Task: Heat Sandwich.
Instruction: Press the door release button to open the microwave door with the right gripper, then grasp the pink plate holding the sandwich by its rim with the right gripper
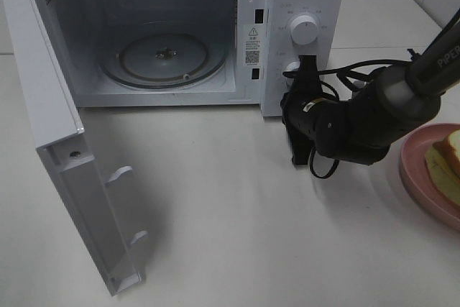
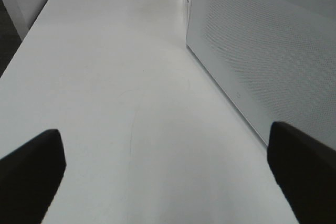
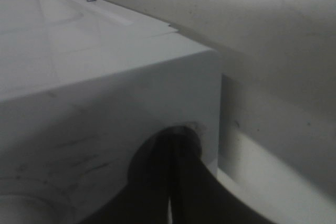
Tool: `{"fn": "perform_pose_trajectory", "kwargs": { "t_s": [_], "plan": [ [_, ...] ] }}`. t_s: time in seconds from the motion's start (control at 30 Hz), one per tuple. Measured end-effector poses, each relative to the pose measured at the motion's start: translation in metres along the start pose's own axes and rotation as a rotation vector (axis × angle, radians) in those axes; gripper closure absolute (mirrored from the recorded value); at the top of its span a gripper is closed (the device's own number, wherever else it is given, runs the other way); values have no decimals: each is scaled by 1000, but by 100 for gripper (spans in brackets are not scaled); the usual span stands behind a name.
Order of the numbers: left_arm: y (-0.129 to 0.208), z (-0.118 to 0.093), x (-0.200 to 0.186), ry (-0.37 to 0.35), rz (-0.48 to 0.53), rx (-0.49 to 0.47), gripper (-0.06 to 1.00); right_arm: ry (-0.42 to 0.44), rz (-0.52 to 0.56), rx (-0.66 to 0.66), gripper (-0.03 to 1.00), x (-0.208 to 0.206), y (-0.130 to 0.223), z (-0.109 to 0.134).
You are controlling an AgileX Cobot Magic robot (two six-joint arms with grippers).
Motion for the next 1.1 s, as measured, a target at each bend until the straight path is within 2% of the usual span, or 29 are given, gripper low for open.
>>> {"fn": "perform_pose_trajectory", "kwargs": {
  "t_s": [0.27,0.47,0.67,0.73,0.93,1.0,1.03,1.1],
  "plan": [
    [0,0,0,0,0,0,-5,-43,6,-50,96,-15,3,-3],
    [0,0,0,0,0,0,-5,-14,11,-71,96,-32,-1,-14],
    [0,0,0,0,0,0,-5,-15,14,-106,96,-50,-7,-12],
    [0,0,0,0,0,0,-5,-8,33,-147,96,-62,-8,-8],
    [0,0,0,0,0,0,-5,86,130,-307,95,-86,0,-11],
    [0,0,0,0,0,0,-5,133,199,-434,95,-98,6,-13],
    [0,0,0,0,0,0,-5,133,199,-434,95,-98,6,-13],
    [0,0,0,0,0,0,-5,155,247,-539,94,-106,9,-15]
  ]
}}
Point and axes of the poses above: a point on each arm's last joint axis where the gripper is mounted, x pointing out along that axis toward the gripper, z along the wrist's bending axis when the last joint is at zero, y = z × x, the point moved 9 cm from there along x, pointing out along that axis toward the gripper, and after that the axes turned 12 degrees about -x, right-handed, at the moved point
